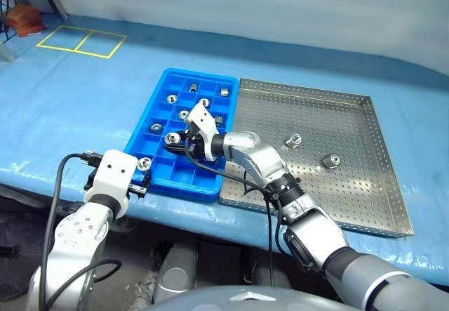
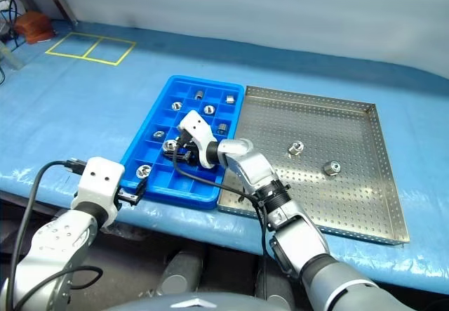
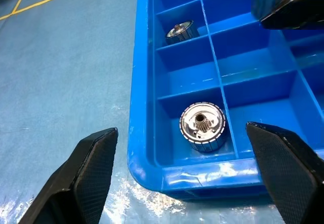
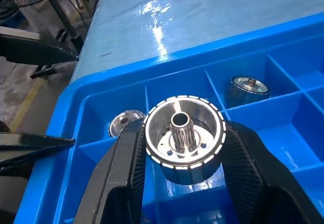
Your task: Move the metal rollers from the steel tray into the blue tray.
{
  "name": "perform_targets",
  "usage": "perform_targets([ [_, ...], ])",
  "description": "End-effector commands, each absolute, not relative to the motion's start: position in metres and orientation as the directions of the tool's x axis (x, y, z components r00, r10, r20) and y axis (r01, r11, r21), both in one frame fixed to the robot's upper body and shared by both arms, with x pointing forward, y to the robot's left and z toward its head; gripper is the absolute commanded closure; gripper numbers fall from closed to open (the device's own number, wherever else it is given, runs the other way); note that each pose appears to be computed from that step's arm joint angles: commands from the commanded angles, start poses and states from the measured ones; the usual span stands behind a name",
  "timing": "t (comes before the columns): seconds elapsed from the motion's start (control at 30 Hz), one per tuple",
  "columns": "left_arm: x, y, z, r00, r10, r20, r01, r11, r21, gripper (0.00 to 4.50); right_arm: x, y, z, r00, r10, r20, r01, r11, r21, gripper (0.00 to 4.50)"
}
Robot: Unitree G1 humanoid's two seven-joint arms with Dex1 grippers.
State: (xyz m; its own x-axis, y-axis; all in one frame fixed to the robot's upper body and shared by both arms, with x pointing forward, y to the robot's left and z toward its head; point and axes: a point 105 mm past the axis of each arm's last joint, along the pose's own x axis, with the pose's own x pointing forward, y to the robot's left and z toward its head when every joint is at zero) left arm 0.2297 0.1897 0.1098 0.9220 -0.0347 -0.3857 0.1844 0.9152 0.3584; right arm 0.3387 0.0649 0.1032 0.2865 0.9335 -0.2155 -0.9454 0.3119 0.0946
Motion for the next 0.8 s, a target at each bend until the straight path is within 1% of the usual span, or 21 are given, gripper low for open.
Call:
perform_targets([
  [0.03, 0.225, 0.178, 0.11, 0.918, -0.095, -0.384, 0.238, 0.908, 0.345, 0.07, 0.34, 0.073, 0.122, 0.27, 0.949, -0.161, -0.957, 0.283, 0.064, 2.7],
  [0.2, 0.228, 0.169, 0.108, 0.913, -0.139, -0.384, 0.276, 0.904, 0.326, 0.07, 0.339, 0.074, 0.117, 0.261, 0.951, -0.168, -0.958, 0.276, 0.075, 2.7],
  [0.27, 0.229, 0.163, 0.107, 0.907, -0.17, -0.385, 0.303, 0.899, 0.315, 0.07, 0.342, 0.073, 0.114, 0.277, 0.943, -0.184, -0.953, 0.294, 0.07, 1.98],
  [0.3, 0.229, 0.16, 0.106, 0.903, -0.185, -0.387, 0.317, 0.896, 0.312, 0.07, 0.343, 0.072, 0.115, 0.283, 0.942, -0.182, -0.953, 0.298, 0.062, 1.8],
  [0.4, 0.229, 0.155, 0.104, 0.897, -0.21, -0.389, 0.339, 0.891, 0.301, 0.07, 0.348, 0.068, 0.124, 0.34, 0.932, -0.126, -0.939, 0.345, 0.018, 0.84],
  [0.6, 0.231, 0.148, 0.102, 0.887, -0.247, -0.39, 0.373, 0.881, 0.29, 0.07, 0.351, 0.057, 0.134, 0.367, 0.927, -0.079, -0.93, 0.367, -0.011, 0.84],
  [0.7, 0.235, 0.14, 0.106, 0.883, -0.293, -0.366, 0.406, 0.87, 0.282, 0.07, 0.349, 0.047, 0.148, 0.388, 0.921, -0.022, -0.921, 0.387, -0.031, 0.84],
  [0.77, 0.239, 0.132, 0.11, 0.88, -0.329, -0.341, 0.427, 0.863, 0.271, 0.07, 0.351, 0.036, 0.154, 0.426, 0.905, -0.011, -0.904, 0.425, -0.046, 0.84],
  [0.8, 0.244, 0.123, 0.114, 0.874, -0.371, -0.313, 0.453, 0.856, 0.25, 0.07, 0.354, 0.021, 0.156, 0.479, 0.878, -0.018, -0.875, 0.476, -0.086, 0.84],
])
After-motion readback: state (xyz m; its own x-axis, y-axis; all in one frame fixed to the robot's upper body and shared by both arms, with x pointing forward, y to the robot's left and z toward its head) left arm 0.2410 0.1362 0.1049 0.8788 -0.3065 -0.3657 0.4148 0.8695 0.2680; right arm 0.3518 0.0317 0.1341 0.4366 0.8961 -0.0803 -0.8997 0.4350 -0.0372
